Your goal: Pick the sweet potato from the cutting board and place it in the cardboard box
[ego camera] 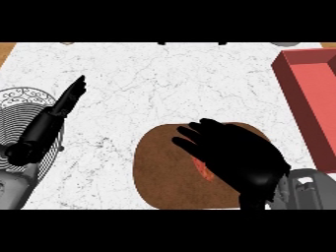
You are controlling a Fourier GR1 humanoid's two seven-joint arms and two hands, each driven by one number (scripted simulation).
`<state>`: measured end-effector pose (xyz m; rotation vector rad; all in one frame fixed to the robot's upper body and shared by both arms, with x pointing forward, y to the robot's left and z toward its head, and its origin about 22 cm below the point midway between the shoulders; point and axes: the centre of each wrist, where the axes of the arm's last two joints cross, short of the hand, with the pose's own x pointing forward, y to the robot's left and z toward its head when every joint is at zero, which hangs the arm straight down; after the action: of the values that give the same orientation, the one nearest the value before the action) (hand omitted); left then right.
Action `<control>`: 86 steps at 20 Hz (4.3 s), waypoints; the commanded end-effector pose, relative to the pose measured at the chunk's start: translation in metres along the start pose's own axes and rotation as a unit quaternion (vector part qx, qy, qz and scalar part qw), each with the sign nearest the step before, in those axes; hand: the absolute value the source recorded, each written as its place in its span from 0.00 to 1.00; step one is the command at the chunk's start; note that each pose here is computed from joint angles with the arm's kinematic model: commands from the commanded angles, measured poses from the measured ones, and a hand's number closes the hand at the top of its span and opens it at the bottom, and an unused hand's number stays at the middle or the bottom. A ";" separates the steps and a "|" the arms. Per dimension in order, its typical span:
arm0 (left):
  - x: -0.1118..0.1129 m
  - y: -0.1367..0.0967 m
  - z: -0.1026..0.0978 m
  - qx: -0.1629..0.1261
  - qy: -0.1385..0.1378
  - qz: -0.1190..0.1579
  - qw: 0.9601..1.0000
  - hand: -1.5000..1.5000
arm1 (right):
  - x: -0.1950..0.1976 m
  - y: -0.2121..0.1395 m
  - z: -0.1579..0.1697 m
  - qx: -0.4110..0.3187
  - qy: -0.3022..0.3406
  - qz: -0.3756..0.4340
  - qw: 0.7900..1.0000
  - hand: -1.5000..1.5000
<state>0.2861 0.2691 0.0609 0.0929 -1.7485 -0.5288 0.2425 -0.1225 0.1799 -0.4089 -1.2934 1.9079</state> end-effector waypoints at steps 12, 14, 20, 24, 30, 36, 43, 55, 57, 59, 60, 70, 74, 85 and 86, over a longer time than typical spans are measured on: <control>-0.006 0.020 -0.006 0.004 -0.002 -0.004 1.000 0.50 | 0.010 0.042 -0.035 -0.008 0.043 0.035 0.998 0.00; 0.013 -0.002 -0.003 0.008 0.006 0.002 1.000 0.50 | -0.005 0.046 -0.036 0.001 0.056 0.048 0.997 0.00; -0.005 -0.002 -0.011 0.005 0.002 0.006 1.000 0.50 | -0.013 0.065 -0.060 0.006 0.065 0.052 0.996 0.00; 0.003 0.020 -0.009 0.006 -0.005 -0.012 1.000 0.50 | -0.010 0.075 -0.067 0.010 0.045 0.033 0.998 0.00; 0.013 -0.009 -0.002 0.002 -0.003 -0.010 1.000 0.50 | -0.014 0.073 -0.082 0.013 0.056 0.031 0.998 0.00; 0.013 0.012 -0.012 0.001 -0.002 -0.002 1.000 0.50 | -0.026 0.073 -0.084 0.018 0.078 0.061 0.995 0.00; 0.001 -0.008 -0.003 0.000 0.005 0.003 1.000 0.50 | -0.049 0.101 -0.087 0.034 0.068 0.040 0.996 0.00; 0.012 0.010 -0.002 0.006 -0.006 -0.003 1.000 0.50 | -0.037 0.102 -0.111 -0.069 -0.023 0.099 0.992 1.00; 0.012 0.004 -0.003 0.000 0.000 -0.009 1.000 0.50 | -0.055 0.098 -0.122 -0.101 0.041 0.043 0.993 1.00; 0.016 0.007 -0.006 -0.007 -0.008 -0.003 1.000 0.50 | -0.104 0.077 -0.113 -0.116 0.174 -0.045 0.977 1.00; 0.013 0.003 -0.006 -0.005 -0.013 -0.006 1.000 0.50 | -0.117 0.059 -0.107 -0.139 0.219 -0.073 0.963 1.00; 0.016 -0.003 -0.017 -0.016 -0.022 -0.005 1.000 0.50 | -0.177 -0.016 -0.109 -0.289 0.415 -0.072 0.860 1.00; 0.014 0.002 -0.017 -0.017 -0.016 0.001 1.000 0.50 | -0.172 -0.073 -0.109 -0.332 0.431 -0.044 0.838 1.00; 0.000 0.009 -0.013 0.001 -0.007 0.000 1.000 0.50 | -0.208 -0.115 -0.058 -0.480 0.581 -0.126 0.645 1.00; 0.012 0.001 -0.010 -0.007 -0.011 -0.006 1.000 0.50 | -0.219 -0.117 -0.045 -0.485 0.590 -0.128 0.633 1.00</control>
<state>0.2941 0.2628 0.0686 0.0819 -1.7606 -0.5493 0.4594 -0.2141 0.2128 -1.5258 -1.1689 0.3577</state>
